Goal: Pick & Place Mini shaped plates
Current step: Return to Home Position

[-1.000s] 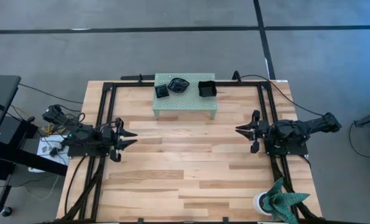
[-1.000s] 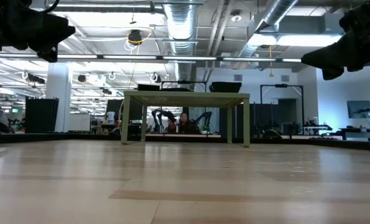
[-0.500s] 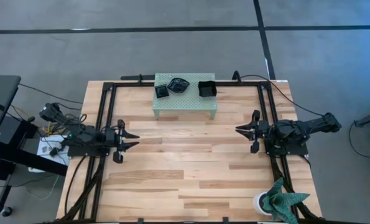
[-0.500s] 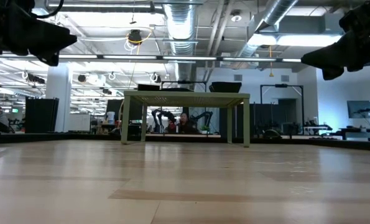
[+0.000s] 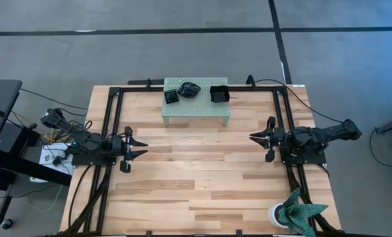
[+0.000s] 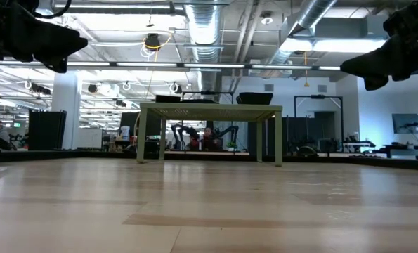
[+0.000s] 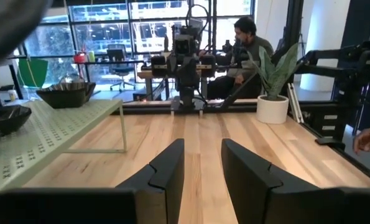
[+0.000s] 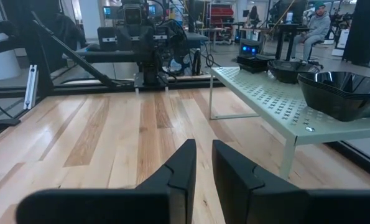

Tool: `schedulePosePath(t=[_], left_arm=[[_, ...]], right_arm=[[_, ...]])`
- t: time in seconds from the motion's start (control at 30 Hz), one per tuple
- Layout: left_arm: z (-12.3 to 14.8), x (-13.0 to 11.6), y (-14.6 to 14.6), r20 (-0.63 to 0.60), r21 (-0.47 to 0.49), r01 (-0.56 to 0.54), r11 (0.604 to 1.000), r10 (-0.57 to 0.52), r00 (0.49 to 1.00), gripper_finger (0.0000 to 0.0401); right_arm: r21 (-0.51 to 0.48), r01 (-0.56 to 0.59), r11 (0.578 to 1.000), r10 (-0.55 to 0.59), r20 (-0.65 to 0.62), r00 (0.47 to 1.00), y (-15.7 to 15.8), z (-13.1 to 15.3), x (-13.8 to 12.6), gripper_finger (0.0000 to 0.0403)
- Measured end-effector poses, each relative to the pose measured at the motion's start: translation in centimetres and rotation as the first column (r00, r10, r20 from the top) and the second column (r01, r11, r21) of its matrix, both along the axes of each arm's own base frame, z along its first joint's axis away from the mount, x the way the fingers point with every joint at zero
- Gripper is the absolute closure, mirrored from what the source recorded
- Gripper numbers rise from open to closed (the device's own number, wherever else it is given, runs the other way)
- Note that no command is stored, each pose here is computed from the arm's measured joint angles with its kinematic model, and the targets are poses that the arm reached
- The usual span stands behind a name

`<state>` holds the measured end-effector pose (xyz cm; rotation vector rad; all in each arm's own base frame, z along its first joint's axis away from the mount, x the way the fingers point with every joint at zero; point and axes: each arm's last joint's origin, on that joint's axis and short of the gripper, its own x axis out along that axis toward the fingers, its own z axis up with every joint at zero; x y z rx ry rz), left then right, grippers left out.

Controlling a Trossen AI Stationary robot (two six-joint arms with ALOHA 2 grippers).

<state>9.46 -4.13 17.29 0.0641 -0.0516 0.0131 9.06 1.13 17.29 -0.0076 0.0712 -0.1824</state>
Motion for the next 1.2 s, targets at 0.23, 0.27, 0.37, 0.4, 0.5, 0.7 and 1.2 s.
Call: schedulePosePath(t=[0.23, 0.27, 0.37, 0.4, 0.5, 0.7, 1.2], left_arm=[[0.6, 0.0, 0.0, 0.052, -0.058, 0.003, 0.998, 0.000, 0.999, 0.0293], [0.6, -0.1, 0.0, 0.058, -0.063, 0.004, 0.998, 0.000, 0.998, 0.0293], [0.7, -0.1, 0.0, 0.063, -0.066, 0.004, 0.998, 0.000, 0.998, 0.0293], [0.7, -0.1, 0.0, 0.063, -0.066, 0.004, 0.998, 0.000, 0.998, 0.0293], [0.7, -0.1, 0.0, 0.064, -0.067, 0.004, 0.998, 0.000, 0.998, 0.0293], [0.6, -0.1, 0.2, 0.054, -0.111, -0.042, 0.993, 0.048, 0.997, 0.0293], [1.7, -1.1, 0.8, 0.175, -0.171, -0.023, 0.985, 0.054, 0.983, 0.0293]], right_arm=[[0.000, 0.000, 1.000, 0.000, 0.000, 1.000, 0.0, 0.0, 0.0, 0.0356], [0.000, 0.000, 1.000, 0.000, 0.000, 1.000, 0.0, 0.0, 0.0, 0.0356], [0.000, 0.000, 1.000, 0.000, 0.000, 1.000, 0.0, 0.0, 0.0, 0.0356], [0.000, 0.000, 1.000, 0.000, -0.001, 1.000, 0.0, 0.0, 0.0, 0.0356], [0.000, 0.000, 1.000, 0.000, -0.001, 1.000, 0.0, 0.0, 0.0, 0.0356], [0.000, 0.000, 1.000, 0.000, -0.001, 1.000, 0.0, 0.0, 0.0, 0.0356], [-0.001, 0.000, 1.000, 0.000, 0.000, 1.000, 0.0, 0.0, 0.0, 0.0356]])
